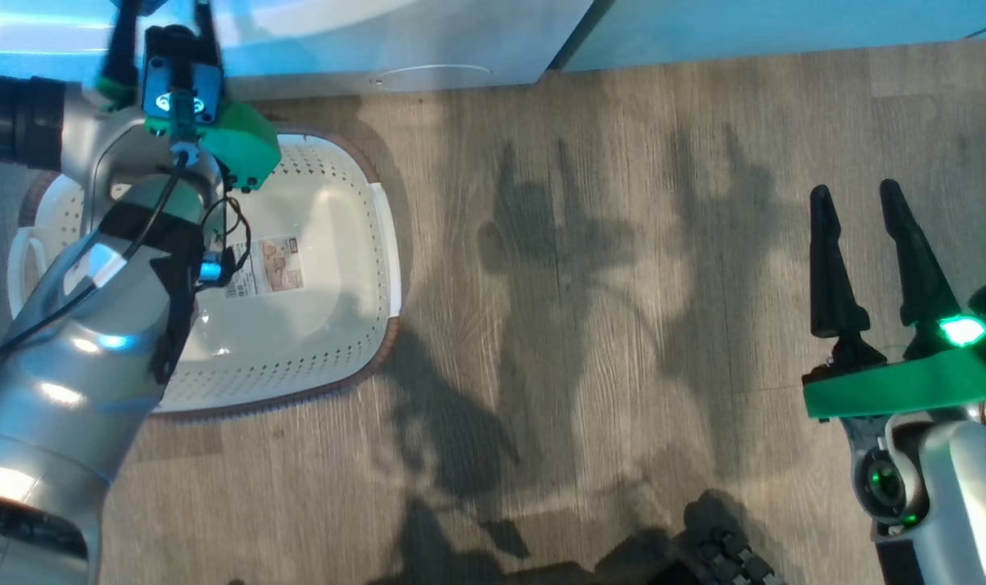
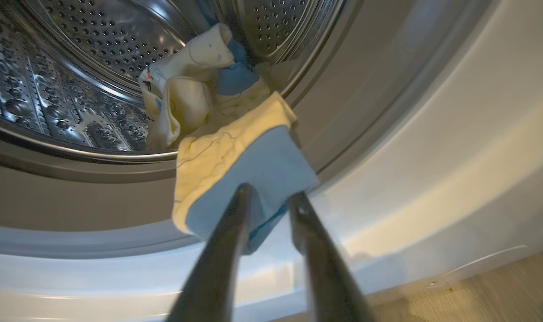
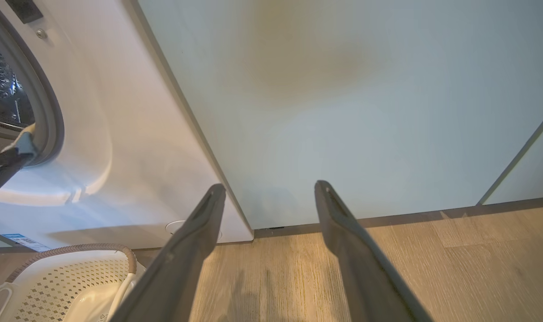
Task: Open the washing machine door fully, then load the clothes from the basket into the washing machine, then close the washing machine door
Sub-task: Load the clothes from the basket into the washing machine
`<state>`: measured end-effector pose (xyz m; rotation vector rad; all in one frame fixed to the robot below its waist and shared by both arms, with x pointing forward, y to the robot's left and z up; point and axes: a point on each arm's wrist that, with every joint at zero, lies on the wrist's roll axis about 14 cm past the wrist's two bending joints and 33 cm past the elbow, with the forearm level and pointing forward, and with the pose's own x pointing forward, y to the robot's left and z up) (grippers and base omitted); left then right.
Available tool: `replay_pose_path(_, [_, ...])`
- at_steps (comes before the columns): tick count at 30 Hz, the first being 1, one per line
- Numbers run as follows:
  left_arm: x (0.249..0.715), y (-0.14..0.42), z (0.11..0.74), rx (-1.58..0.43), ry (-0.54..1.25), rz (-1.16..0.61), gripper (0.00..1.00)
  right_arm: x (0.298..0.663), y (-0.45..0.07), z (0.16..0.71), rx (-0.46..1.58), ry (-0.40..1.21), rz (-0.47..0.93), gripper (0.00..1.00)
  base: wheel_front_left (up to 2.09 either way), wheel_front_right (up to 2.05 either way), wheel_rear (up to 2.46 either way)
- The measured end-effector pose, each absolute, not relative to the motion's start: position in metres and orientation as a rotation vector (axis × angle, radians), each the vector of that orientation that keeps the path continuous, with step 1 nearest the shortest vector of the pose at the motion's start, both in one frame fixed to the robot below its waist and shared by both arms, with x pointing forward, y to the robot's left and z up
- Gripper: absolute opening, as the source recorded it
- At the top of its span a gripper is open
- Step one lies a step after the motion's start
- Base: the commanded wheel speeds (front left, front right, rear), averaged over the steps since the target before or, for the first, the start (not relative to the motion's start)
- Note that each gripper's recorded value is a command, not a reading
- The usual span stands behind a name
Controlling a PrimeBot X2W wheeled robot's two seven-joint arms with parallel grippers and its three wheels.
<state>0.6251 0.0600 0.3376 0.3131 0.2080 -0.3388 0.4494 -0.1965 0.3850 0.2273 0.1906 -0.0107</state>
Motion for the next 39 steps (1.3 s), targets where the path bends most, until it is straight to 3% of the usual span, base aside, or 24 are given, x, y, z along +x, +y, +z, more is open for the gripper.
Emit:
replay_pose_path(1, [0.625,0.061,0.336,0.315,0.211,-0.338,0.0,0.449,-0.197,0.385,0.232,0.19,-0.013,1.0,0.0,0.0,0.0])
replay_pose_path(18, [0.637,0.056,0.378,0.205,0.193,-0.325,0.0,0.454,-0.189,0.386,0.265,0.18,0.004,1.0,0.0,0.0,0.0])
replay_pose_path(26, [0.666,0.064,0.406,0.187,0.221,-0.337,0.0,0.45,-0.194,0.385,0.296,0.184,-0.02,1.0,0.0,0.0,0.0])
replay_pose_path(39, [0.701,0.075,0.39,0.185,0.332,-0.316,0.0,0.447,-0.21,0.381,0.31,0.195,-0.071,1.0,0.0,0.0,0.0])
